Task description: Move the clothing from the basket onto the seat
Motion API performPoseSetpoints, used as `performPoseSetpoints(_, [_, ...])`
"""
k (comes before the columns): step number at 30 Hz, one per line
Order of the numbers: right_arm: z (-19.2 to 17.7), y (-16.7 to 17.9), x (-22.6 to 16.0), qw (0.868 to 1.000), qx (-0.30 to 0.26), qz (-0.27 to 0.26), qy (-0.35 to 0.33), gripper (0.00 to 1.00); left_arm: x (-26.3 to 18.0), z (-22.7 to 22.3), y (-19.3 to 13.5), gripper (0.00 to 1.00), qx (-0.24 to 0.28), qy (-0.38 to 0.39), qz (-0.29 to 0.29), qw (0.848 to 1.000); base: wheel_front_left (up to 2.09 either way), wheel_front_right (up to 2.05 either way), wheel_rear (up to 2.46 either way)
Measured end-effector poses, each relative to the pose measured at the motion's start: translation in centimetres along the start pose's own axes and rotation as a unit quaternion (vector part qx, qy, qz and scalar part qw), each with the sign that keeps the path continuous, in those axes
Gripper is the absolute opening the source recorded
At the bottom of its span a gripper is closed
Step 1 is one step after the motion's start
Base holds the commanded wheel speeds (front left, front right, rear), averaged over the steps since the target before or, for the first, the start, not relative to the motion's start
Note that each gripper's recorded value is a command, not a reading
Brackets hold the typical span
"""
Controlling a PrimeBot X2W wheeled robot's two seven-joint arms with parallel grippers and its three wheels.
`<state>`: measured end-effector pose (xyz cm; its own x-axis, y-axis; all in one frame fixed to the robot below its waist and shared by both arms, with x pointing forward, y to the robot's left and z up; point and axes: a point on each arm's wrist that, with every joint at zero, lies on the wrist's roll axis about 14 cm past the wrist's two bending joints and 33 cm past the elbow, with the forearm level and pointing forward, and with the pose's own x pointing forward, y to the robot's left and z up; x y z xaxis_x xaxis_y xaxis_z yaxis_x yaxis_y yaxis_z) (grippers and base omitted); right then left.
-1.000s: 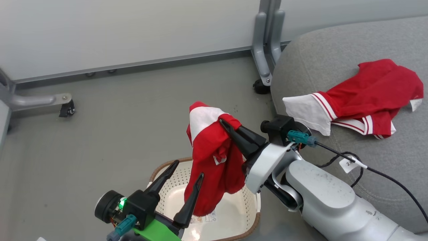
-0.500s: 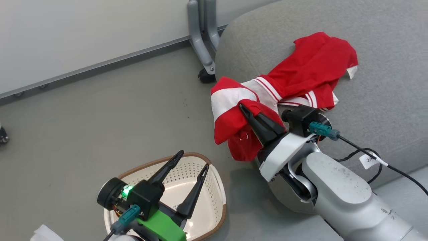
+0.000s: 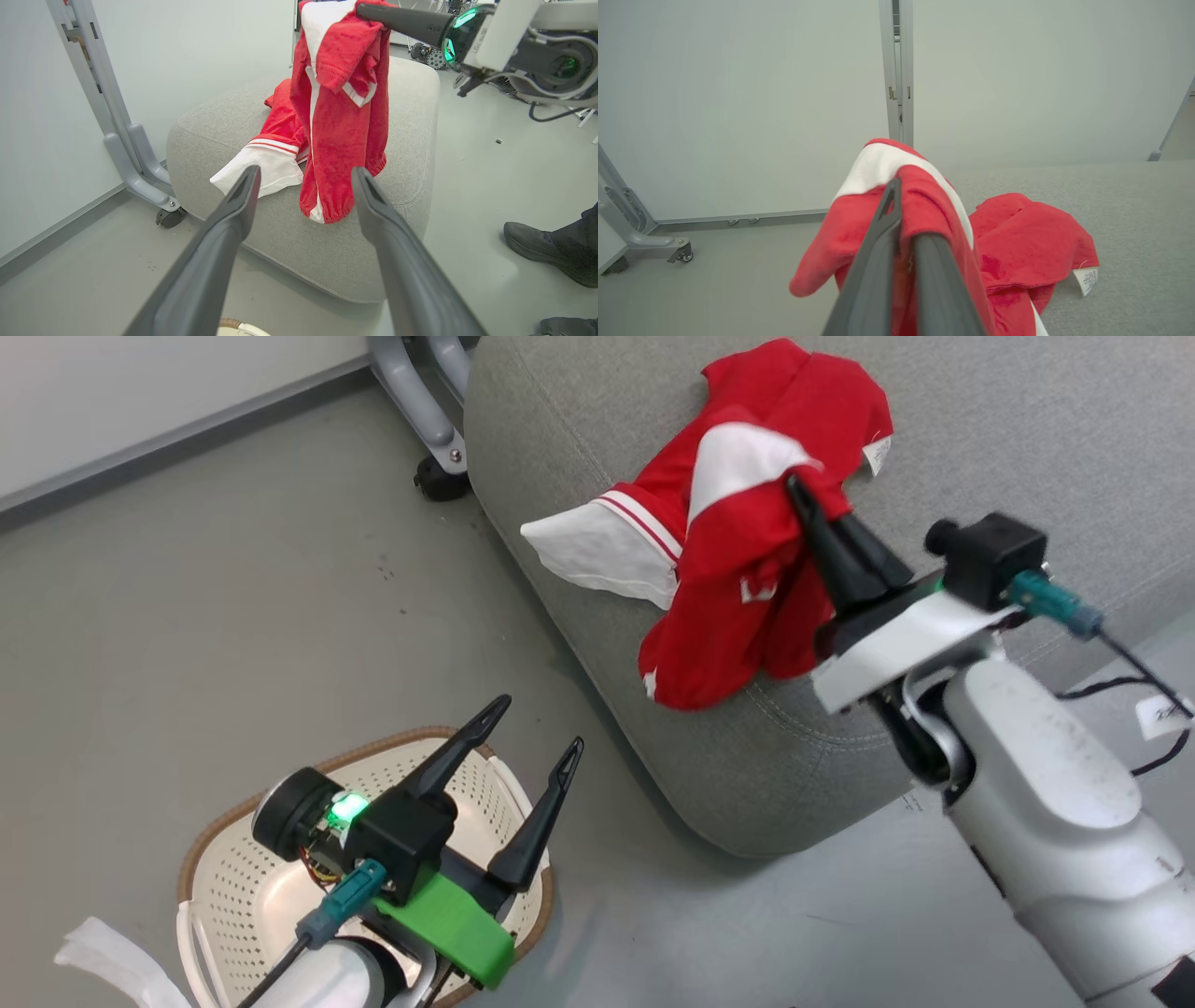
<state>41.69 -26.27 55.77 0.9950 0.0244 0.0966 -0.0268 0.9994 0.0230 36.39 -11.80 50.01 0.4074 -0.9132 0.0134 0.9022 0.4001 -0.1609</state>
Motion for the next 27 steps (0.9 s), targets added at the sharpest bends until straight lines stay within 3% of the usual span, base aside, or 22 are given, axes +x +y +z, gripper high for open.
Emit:
performPoseSetpoints(9, [8.3, -7.6, 5.8, 0.989, -0.096, -0.063, -0.092, 0.00, 1.6, 0.3, 2.9, 1.00, 0.013, -0.024, -0.008, 1.000, 0.00, 0.00, 0.00])
performPoseSetpoints(14, [9.8, -11.0, 9.1, 0.983, -0.121, -0.095, -0.101, 0.00, 1.9, 0.1, 5.0, 1.00, 0.008, -0.038, 0.002, 0.999, 0.00, 0.00, 0.00])
performPoseSetpoints(18, [6.2, -13.3, 10.9, 0.984, -0.115, -0.120, -0.057, 0.00, 1.9, -0.9, 6.8, 1.00, 0.005, -0.038, 0.012, 0.999, 0.00, 0.00, 0.00])
performPoseSetpoints(27, [-7.8, -14.9, 11.3, 0.981, -0.049, -0.168, 0.088, 0.00, 0.9, -4.6, 9.5, 1.00, -0.020, -0.019, 0.041, 0.999, 0.00, 0.00, 0.00])
